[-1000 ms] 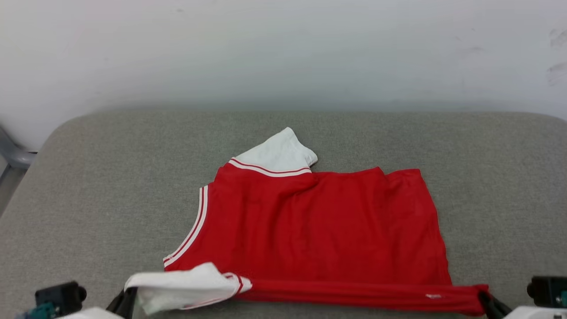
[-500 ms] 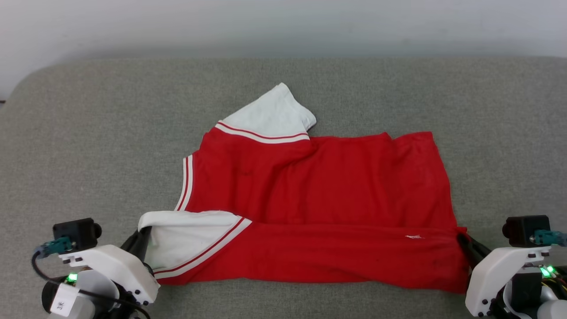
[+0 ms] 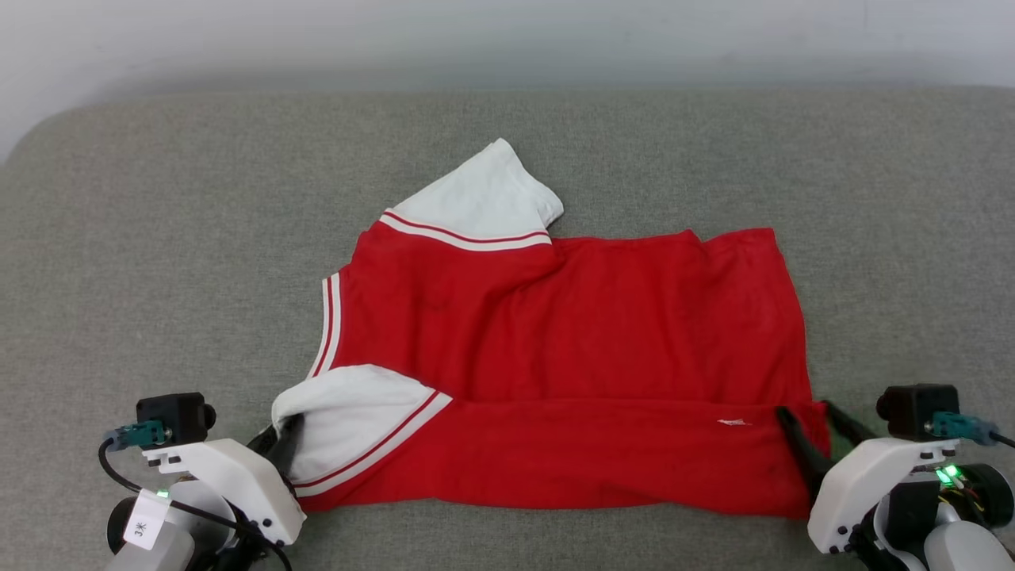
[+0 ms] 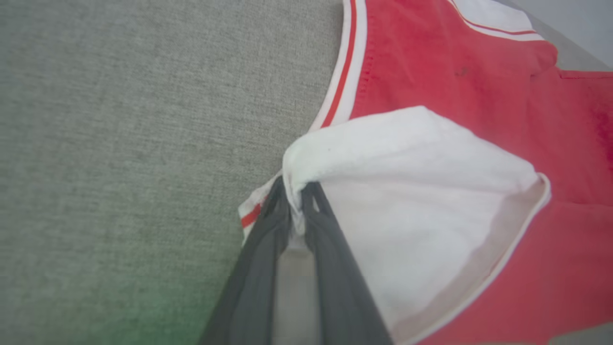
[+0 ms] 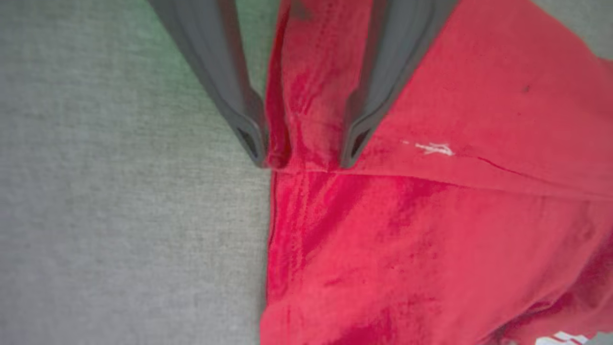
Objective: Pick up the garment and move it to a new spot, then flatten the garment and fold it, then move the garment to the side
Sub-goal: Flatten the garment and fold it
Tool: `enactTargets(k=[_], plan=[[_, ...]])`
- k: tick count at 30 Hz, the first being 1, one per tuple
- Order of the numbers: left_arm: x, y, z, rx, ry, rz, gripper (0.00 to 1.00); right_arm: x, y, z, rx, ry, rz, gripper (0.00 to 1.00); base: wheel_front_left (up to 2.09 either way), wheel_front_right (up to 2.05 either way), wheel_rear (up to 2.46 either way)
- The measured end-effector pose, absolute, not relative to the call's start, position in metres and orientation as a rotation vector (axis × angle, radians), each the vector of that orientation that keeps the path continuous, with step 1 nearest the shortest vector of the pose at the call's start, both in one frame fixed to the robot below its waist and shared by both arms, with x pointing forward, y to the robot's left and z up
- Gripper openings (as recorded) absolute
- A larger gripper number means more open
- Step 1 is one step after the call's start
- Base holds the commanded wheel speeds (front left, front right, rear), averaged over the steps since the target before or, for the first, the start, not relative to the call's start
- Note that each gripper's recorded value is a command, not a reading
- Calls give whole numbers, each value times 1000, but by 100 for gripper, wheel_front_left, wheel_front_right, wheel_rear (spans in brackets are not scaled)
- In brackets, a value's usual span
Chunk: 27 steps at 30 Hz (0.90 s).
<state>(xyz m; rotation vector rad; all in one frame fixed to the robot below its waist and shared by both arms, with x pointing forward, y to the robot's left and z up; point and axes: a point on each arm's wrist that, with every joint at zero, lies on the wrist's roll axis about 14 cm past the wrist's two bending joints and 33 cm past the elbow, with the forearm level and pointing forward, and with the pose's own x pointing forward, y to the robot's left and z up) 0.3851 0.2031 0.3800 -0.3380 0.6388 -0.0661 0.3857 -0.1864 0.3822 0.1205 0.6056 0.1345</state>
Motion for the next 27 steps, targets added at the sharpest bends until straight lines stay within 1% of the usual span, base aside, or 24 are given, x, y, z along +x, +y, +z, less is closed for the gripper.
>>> enactTargets(k=[6, 8, 9, 13, 18, 25, 27], plan=[[389, 217, 400, -308, 549, -28, 100, 400, -188, 428, 144, 348, 114, 100, 0, 0, 0], [393, 226, 417, -281, 481, -11, 100, 401, -188, 451, 142, 241, 109, 100, 0, 0, 0], [393, 226, 417, -281, 481, -11, 100, 401, -188, 451, 142, 241, 109, 100, 0, 0, 0], [393, 233, 437, -266, 425, 7, 100, 396, -192, 479, 135, 126, 89, 100, 0, 0, 0], [390, 241, 456, -267, 418, 9, 100, 385, -192, 501, 132, 56, 73, 100, 0, 0, 0], [380, 235, 462, -262, 568, -91, 100, 376, -189, 509, 134, 48, 59, 100, 0, 0, 0], [377, 232, 457, -268, 635, -113, 100, 377, -189, 509, 138, 49, 56, 100, 0, 0, 0]])
